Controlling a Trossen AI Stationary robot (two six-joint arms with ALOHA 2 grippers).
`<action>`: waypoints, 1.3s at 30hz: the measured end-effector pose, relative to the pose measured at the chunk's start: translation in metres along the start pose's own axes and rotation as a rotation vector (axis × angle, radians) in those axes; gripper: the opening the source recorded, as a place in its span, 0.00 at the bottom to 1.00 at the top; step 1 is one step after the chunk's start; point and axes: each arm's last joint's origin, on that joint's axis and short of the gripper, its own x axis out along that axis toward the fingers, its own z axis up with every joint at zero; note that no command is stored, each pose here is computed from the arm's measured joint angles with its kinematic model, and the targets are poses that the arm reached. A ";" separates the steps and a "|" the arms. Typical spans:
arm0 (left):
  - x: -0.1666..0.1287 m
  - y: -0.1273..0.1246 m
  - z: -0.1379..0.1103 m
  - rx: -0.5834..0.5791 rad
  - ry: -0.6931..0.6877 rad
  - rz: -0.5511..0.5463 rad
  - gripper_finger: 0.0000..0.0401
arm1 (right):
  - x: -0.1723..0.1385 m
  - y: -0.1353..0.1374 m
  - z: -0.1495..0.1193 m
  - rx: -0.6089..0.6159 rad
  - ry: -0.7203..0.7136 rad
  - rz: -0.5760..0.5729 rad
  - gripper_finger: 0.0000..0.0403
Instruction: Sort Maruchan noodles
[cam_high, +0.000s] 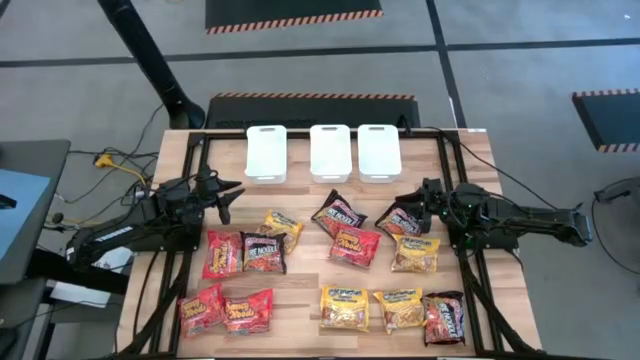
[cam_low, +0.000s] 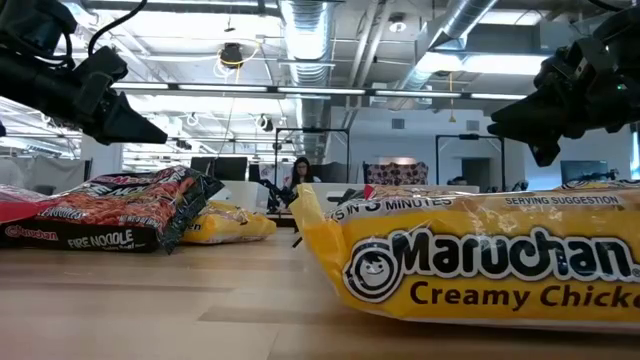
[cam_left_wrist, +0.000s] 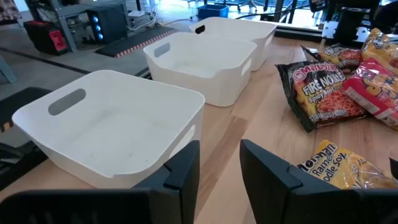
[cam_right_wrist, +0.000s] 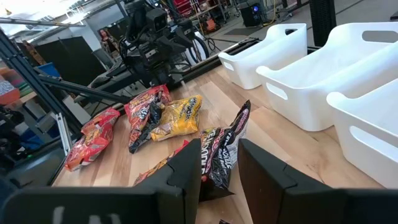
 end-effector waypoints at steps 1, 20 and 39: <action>0.000 0.000 0.000 0.000 0.000 0.000 0.26 | 0.000 0.000 0.000 0.000 0.000 0.000 0.33; 0.000 0.000 0.000 0.215 0.000 0.013 0.26 | 0.000 0.000 0.000 0.000 0.000 0.000 0.33; 0.001 0.001 0.005 -0.401 -0.065 0.012 0.26 | 0.000 0.000 0.000 0.000 -0.001 0.000 0.33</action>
